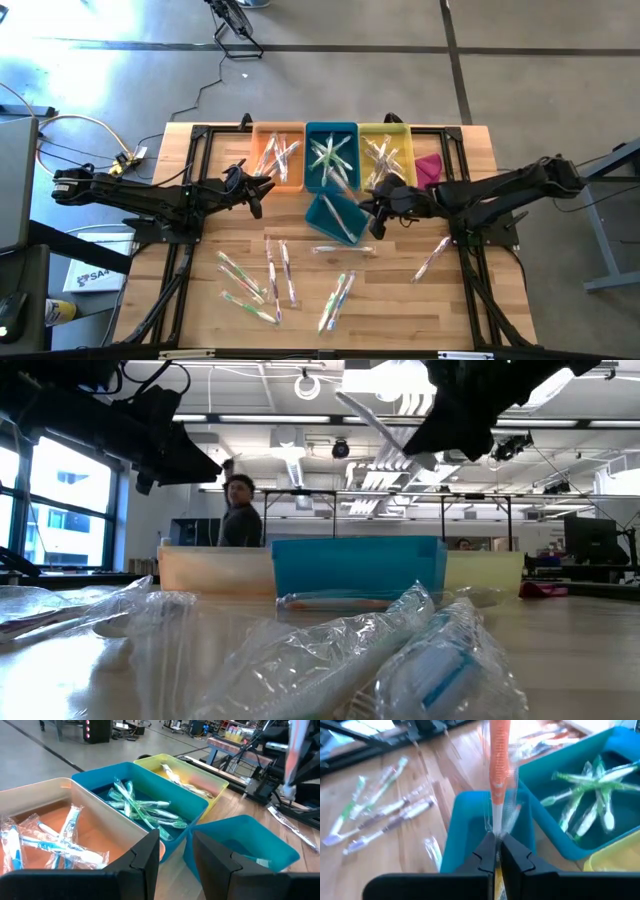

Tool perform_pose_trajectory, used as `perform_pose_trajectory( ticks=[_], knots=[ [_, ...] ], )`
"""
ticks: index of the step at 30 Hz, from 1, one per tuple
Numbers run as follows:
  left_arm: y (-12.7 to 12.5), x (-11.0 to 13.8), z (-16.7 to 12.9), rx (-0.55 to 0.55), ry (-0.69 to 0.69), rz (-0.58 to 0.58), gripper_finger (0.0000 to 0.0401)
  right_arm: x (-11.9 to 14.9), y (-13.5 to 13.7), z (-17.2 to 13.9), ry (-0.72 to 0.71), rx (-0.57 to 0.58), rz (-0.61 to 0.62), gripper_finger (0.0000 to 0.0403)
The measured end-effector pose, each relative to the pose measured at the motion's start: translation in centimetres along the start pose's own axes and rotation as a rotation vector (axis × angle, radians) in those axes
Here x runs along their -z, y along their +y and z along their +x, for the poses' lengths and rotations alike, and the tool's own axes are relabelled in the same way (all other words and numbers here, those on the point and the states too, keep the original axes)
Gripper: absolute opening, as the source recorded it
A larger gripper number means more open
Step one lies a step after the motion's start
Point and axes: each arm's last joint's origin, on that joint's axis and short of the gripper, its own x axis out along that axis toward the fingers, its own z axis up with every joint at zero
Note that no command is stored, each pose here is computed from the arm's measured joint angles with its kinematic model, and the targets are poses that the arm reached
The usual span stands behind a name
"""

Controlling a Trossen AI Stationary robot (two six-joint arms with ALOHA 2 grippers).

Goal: Pick & Place Toothbrushes
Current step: Put the orange toothbrush into the bottom blue bin

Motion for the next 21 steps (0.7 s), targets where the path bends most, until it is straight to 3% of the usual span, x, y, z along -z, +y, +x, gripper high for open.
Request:
perform_pose_trajectory(
  ticks=[12,21],
  knots=[
    [0.0,0.0,0.0,0.000,0.000,0.000,0.0113,0.8,0.5,2.4,0.023,0.007,0.003,0.0003],
    [0.0,0.0,0.0,0.000,0.000,0.000,0.0113,1.4,1.1,3.7,0.030,-0.004,0.092,0.0003]
  ],
)
